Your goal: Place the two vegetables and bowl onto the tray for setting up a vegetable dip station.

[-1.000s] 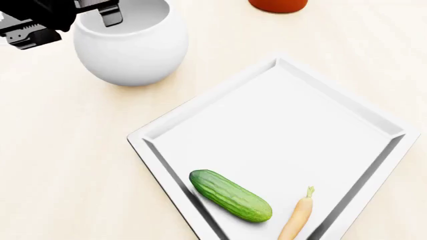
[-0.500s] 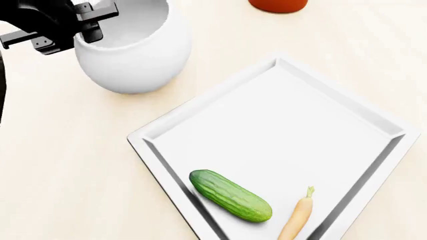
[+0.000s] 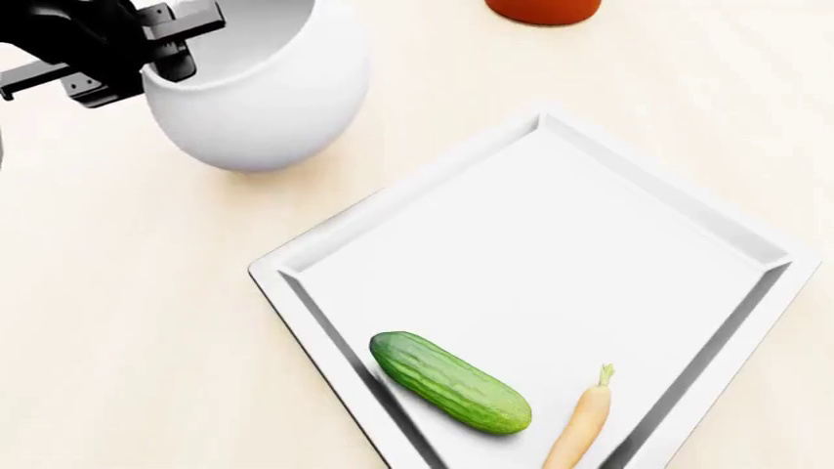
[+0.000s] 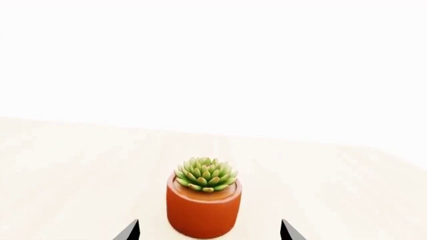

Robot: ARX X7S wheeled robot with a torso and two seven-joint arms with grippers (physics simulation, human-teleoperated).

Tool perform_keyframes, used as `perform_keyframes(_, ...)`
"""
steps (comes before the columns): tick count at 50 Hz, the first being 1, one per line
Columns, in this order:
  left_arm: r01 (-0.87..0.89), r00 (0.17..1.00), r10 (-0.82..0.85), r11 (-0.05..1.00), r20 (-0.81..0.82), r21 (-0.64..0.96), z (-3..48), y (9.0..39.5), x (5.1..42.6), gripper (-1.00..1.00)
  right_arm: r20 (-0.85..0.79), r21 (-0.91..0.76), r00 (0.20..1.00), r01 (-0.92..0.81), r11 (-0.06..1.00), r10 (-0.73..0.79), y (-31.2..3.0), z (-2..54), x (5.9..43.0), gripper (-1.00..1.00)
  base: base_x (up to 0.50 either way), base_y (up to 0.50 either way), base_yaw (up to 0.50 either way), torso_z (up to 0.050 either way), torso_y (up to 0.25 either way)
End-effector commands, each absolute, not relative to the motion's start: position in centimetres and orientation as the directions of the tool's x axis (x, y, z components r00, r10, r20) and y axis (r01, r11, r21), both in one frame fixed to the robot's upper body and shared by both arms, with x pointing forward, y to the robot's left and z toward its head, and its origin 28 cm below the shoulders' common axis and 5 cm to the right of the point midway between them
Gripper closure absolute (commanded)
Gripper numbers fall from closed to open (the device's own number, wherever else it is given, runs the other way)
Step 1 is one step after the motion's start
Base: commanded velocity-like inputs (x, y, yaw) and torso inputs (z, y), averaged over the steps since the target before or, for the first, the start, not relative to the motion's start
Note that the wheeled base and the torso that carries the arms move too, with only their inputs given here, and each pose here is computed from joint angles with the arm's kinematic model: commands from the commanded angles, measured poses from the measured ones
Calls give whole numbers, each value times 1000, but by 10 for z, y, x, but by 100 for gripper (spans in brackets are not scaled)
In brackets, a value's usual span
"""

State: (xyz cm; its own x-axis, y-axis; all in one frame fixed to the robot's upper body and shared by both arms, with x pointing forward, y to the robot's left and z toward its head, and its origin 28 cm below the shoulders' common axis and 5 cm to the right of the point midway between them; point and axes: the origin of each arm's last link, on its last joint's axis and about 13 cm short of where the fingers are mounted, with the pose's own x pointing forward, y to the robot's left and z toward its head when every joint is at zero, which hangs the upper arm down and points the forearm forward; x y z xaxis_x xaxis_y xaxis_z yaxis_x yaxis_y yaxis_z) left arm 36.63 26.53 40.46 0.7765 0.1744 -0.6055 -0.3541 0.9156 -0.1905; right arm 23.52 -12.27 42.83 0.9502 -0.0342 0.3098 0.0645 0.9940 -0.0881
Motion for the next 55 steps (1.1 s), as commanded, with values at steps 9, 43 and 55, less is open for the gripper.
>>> perform_keyframes(9,-153,877,71,979,-475,-137,467,236,337,100,308,-81,950,83,993,-55,-126,430,235,-100,0,0,0,0,0)
perform_keyframes(43,363,863,-302,928,-406,81,471,129,258,100,361,0,916,188,982,-175,-154,446,217,-100,0,0,0,0,0)
perform_keyframes(55,380,839,-312,922,-445,70,446,125,260,100,371,9,908,205,979,-193,-157,449,213,-100,0,0,0,0,0)
